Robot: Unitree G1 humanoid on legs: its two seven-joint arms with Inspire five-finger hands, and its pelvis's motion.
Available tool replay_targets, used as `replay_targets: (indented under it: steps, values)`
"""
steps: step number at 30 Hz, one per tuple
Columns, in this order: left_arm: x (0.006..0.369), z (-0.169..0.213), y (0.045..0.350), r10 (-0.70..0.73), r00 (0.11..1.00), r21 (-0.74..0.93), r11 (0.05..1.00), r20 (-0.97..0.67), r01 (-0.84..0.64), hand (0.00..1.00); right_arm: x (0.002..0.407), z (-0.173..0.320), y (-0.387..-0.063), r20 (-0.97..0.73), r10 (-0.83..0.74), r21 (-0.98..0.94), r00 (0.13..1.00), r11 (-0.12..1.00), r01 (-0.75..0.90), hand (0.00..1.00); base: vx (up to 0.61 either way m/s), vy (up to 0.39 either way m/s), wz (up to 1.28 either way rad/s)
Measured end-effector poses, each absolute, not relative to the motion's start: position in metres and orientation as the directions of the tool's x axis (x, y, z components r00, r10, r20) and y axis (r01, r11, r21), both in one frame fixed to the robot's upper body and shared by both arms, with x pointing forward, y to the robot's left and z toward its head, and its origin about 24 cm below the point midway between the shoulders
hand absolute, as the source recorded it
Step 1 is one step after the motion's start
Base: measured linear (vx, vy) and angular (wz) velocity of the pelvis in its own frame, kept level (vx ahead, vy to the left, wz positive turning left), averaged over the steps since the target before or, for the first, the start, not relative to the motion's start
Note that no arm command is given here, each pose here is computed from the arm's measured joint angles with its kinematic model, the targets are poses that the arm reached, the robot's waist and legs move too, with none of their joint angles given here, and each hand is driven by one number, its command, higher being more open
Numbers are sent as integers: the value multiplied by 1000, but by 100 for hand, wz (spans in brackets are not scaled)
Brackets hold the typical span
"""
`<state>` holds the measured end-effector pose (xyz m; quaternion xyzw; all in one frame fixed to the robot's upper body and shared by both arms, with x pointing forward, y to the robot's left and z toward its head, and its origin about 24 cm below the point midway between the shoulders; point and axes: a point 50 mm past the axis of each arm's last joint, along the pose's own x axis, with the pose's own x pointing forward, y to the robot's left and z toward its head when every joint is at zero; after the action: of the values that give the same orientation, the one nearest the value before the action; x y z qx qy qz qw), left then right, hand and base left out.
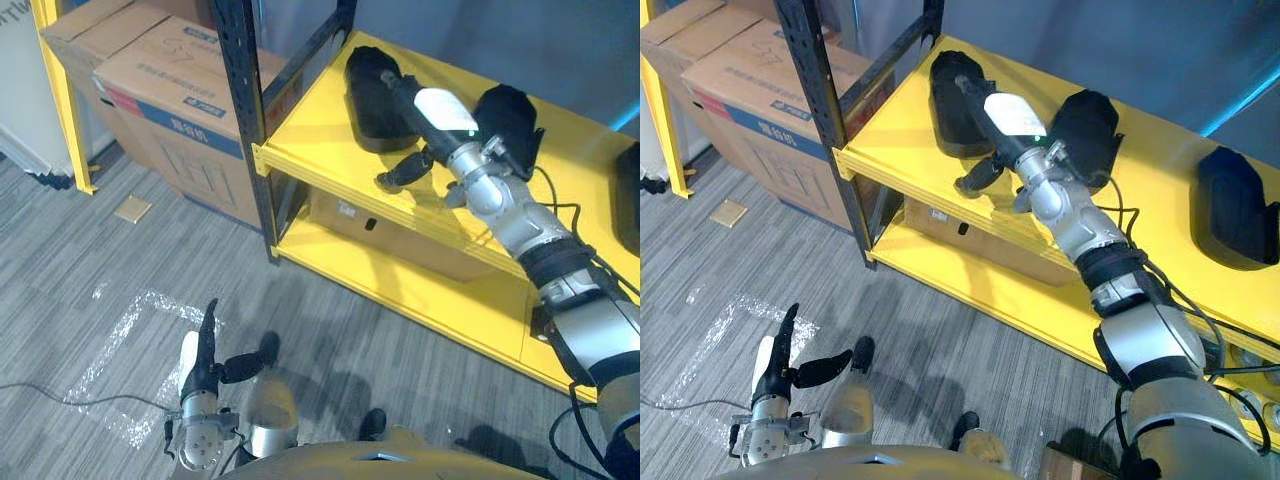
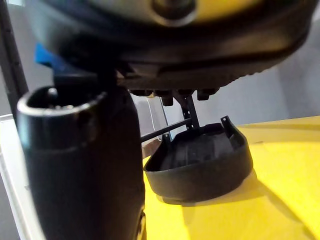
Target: Walk over and take three plastic housings, then place them on the shelf
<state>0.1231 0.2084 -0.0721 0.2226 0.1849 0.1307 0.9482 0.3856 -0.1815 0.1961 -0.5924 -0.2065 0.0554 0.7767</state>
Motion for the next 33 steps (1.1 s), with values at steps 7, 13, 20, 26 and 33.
replay_targets:
  steps: [7,13,20,26,33]
  values:
    - [121,-79,205,339,879,458,874,-334,-163,100,391,217,-179,232,336,-952,913,269,143,100,15,-10,2]
    - [119,-82,204,363,862,437,879,-353,-191,100,395,218,-180,72,321,-975,944,220,0,0,0,0,0]
    - [118,-89,210,404,817,406,884,-412,-233,100,399,235,-184,11,309,-981,951,187,-49,0,-45,-5,1]
    - [115,-91,216,427,800,411,876,-422,-251,100,400,239,-179,-18,340,-985,940,153,-74,0,0,0,0]
    - [115,-91,216,418,797,379,889,-436,-258,100,399,250,-168,-4,417,-994,909,100,-50,0,1,-3,2]
